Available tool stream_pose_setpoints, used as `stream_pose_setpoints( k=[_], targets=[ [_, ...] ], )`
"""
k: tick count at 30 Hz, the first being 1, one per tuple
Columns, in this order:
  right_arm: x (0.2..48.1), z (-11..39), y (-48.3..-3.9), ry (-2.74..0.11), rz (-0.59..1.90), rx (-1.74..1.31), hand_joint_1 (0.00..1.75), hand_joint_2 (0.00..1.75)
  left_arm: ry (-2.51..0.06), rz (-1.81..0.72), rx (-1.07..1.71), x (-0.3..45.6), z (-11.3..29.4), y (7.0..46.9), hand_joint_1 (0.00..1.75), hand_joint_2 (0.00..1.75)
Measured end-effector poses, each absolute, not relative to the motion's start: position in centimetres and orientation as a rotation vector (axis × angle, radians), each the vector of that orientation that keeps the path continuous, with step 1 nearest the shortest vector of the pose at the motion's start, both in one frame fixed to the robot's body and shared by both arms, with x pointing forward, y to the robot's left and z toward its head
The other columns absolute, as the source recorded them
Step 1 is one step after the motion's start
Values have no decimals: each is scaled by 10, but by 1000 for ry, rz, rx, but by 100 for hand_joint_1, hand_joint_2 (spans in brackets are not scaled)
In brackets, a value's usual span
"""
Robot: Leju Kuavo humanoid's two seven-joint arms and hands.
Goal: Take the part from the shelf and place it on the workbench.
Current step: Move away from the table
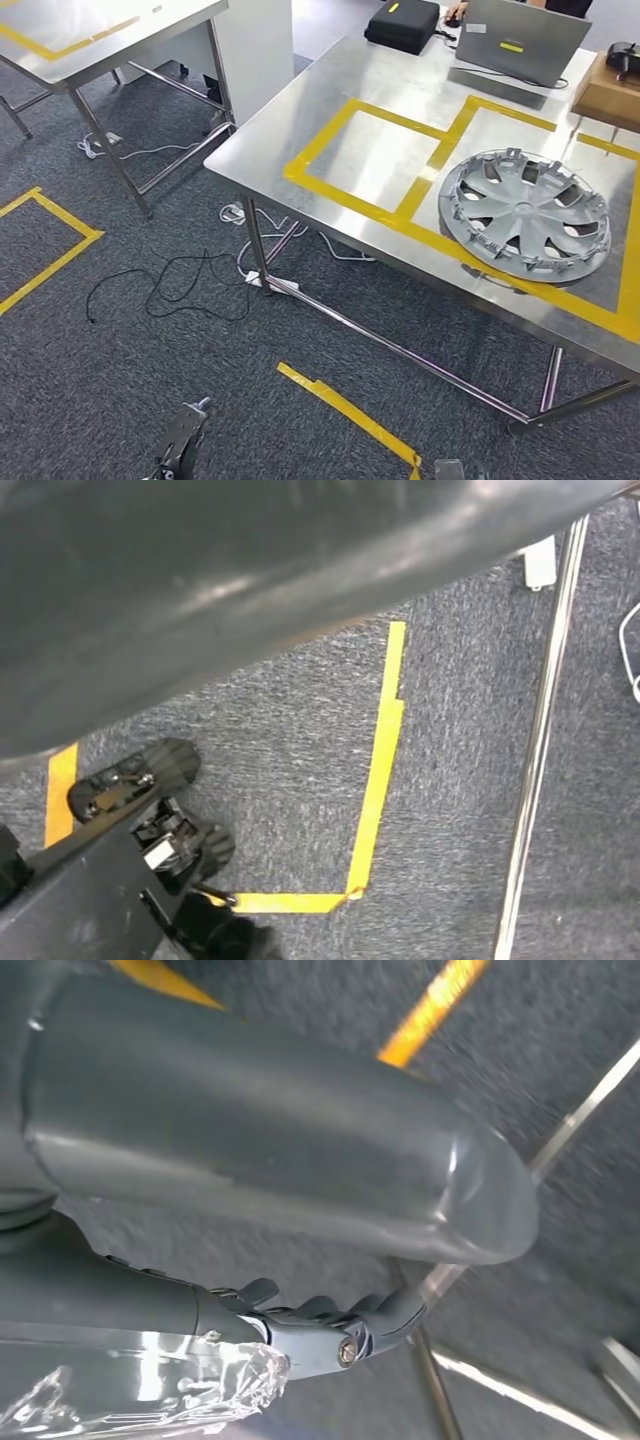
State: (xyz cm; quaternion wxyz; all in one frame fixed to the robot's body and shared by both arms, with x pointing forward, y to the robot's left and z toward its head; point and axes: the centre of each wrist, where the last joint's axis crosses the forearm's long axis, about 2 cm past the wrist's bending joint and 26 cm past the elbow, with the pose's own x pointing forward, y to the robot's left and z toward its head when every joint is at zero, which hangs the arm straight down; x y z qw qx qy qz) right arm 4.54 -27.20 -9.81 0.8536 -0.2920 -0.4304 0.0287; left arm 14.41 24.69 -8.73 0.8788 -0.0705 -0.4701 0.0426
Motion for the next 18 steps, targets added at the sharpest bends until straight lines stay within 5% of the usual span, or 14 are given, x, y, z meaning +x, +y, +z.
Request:
stream_pose_setpoints(
  k=[18],
  targets=[
    [38,-106,-240,-652,-338,-415,0,0,-1049,145,-49,140,-88,239,0,0]
  ],
)
